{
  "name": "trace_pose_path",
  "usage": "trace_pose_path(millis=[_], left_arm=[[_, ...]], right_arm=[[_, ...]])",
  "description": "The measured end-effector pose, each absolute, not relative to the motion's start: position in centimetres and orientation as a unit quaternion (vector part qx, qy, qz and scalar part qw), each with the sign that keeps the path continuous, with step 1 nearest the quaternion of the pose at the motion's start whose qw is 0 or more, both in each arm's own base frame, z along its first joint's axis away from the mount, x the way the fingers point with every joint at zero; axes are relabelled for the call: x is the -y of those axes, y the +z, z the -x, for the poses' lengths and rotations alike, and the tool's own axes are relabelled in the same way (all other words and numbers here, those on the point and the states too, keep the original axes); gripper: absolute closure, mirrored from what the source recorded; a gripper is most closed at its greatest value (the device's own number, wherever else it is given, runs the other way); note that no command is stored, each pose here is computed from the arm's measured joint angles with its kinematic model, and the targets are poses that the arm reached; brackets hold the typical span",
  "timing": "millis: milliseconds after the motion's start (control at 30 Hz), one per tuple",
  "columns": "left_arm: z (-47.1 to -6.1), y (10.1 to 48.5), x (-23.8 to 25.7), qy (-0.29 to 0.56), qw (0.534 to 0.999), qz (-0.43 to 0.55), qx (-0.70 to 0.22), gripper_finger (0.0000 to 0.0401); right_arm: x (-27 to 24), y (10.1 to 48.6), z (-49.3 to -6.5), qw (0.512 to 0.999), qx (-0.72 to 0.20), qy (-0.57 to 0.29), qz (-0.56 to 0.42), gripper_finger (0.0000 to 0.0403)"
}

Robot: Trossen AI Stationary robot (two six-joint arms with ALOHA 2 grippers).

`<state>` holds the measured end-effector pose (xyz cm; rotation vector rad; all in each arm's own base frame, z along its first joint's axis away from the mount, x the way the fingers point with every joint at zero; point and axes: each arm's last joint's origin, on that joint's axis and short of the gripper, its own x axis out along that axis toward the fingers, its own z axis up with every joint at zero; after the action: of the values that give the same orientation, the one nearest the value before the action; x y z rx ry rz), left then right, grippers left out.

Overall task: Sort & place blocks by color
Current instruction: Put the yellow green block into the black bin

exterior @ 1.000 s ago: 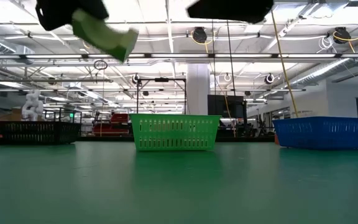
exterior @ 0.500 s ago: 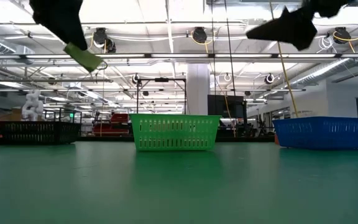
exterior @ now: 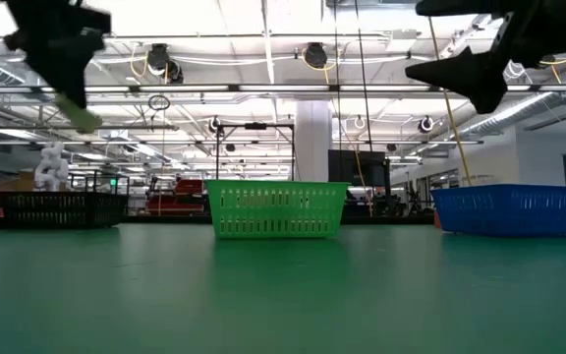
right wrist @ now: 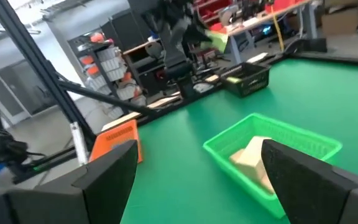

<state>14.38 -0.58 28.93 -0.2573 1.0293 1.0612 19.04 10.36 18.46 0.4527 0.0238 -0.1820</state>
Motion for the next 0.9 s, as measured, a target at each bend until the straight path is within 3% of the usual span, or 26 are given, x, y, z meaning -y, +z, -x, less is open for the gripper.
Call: trace_pose_path(millis=[267, 600, 800, 900], left_arm=[[-11.4, 24.2, -1.0, 0.513, 0.716, 0.190, -0.433, 0.0268], [-11.1, 19.9, -2.0, 0.553, 0.705, 0.238, -0.374, 0.0267], [-11.4, 18.5, -2.7, 0.579, 0.700, 0.260, -0.326, 0.0231], [-11.5, 18.1, -2.9, 0.583, 0.699, 0.268, -0.315, 0.0248]], right_arm=[[-9.1, 19.0, -19.7, 0.974, 0.013, -0.118, -0.192, 0.0070], [-7.4, 19.2, -20.4, 0.968, 0.028, -0.158, -0.195, 0.0070], [-6.7, 19.4, -20.7, 0.963, 0.041, -0.172, -0.201, 0.0070], [-6.5, 19.4, -20.7, 0.964, 0.040, -0.176, -0.194, 0.0070]])
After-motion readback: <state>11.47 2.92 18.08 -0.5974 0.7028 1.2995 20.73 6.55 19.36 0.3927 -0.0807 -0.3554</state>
